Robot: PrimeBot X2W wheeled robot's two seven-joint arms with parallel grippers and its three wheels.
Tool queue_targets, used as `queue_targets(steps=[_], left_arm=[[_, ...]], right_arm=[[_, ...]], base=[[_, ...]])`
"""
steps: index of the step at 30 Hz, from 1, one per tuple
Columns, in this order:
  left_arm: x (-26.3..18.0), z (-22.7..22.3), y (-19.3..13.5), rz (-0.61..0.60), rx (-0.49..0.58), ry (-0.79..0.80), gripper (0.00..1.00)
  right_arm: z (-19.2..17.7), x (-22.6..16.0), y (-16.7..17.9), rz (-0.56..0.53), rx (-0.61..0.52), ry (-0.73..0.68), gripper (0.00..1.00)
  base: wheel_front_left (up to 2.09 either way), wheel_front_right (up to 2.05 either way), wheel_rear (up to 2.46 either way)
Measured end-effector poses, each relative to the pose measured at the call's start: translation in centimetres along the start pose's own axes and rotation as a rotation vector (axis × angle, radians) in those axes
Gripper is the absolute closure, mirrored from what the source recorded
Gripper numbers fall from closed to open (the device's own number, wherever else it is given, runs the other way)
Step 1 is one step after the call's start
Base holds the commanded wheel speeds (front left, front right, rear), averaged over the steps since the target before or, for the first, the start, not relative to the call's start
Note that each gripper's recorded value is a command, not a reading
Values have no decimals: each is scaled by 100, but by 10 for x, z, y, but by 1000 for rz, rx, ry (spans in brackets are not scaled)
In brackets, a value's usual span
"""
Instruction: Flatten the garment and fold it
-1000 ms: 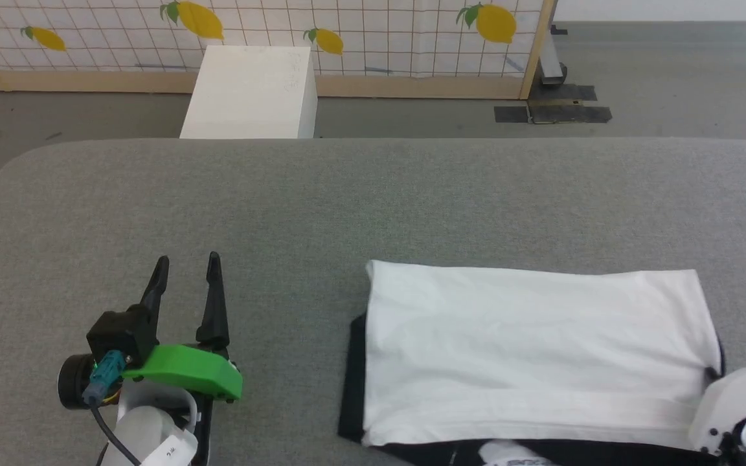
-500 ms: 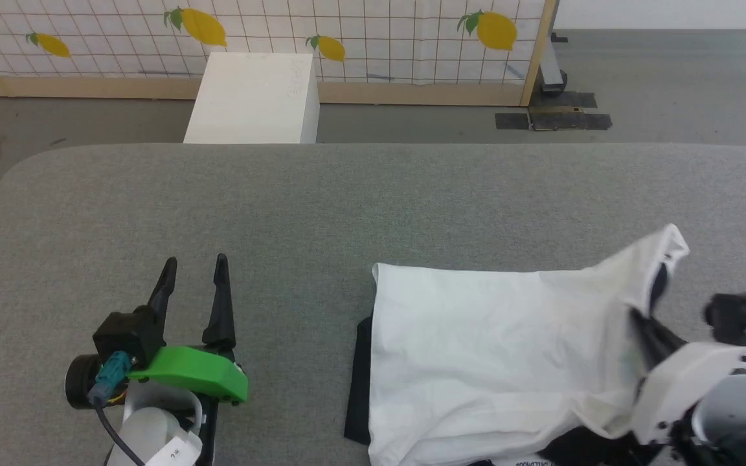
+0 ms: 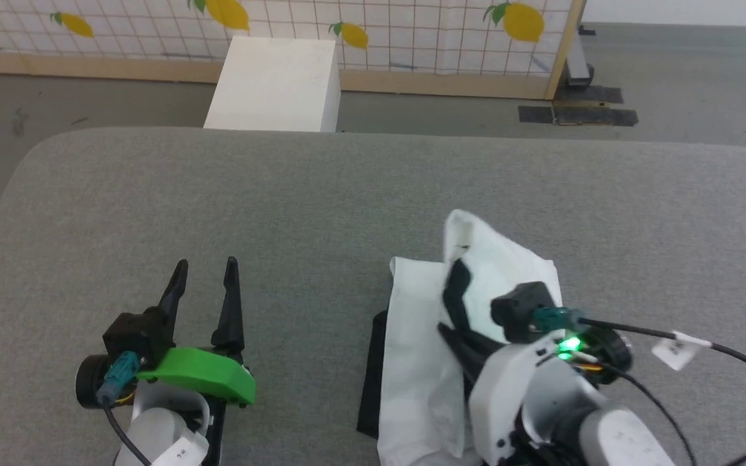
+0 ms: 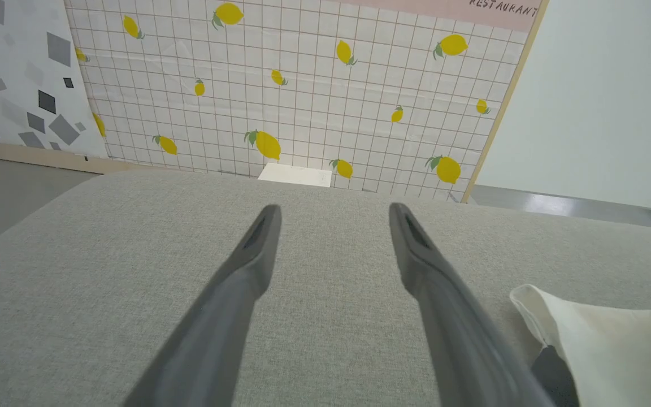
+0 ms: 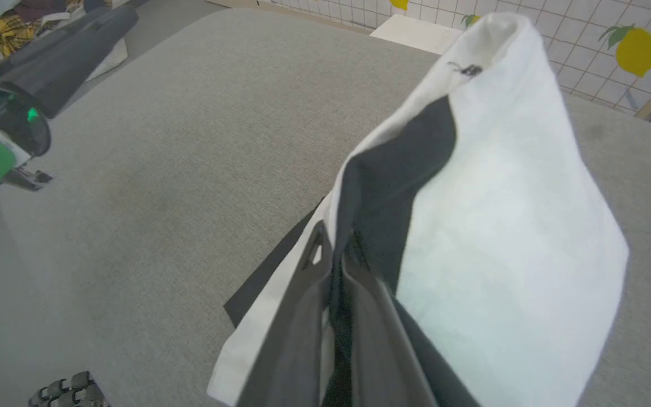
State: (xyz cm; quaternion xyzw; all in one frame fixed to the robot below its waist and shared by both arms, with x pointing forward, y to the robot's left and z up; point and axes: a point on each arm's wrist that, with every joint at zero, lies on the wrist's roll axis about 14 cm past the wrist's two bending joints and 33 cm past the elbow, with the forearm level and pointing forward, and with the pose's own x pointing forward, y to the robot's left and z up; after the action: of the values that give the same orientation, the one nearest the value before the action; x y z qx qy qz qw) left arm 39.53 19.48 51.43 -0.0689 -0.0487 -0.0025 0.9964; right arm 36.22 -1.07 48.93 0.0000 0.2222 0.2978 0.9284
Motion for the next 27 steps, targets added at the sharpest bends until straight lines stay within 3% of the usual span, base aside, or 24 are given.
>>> queue_targets(steps=[10,11,12,13,18,23,27], left_arm=[[2,-9,15,44,6,23,0],[2,-9,16,47,7,25,0],[2,-10,17,50,10,26,0],[2,-10,18,53,12,27,0],[4,-8,18,53,11,19,0],[8,-4,9,29,15,4,0],[9,2,3,13,14,-14,0]], right_arm=[[-53,47,18,113,-6,213,100],[-57,49,18,118,0,227,94],[-60,50,19,126,7,241,55],[-62,51,21,134,16,248,0],[-44,51,25,159,89,160,0],[42,32,12,149,189,-232,0],[88,-3,-28,26,216,-505,0]], base=[[0,0,0],[0,0,0],[0,0,0],[0,0,0],[0,0,0],[0,0,0],[0,0,0]])
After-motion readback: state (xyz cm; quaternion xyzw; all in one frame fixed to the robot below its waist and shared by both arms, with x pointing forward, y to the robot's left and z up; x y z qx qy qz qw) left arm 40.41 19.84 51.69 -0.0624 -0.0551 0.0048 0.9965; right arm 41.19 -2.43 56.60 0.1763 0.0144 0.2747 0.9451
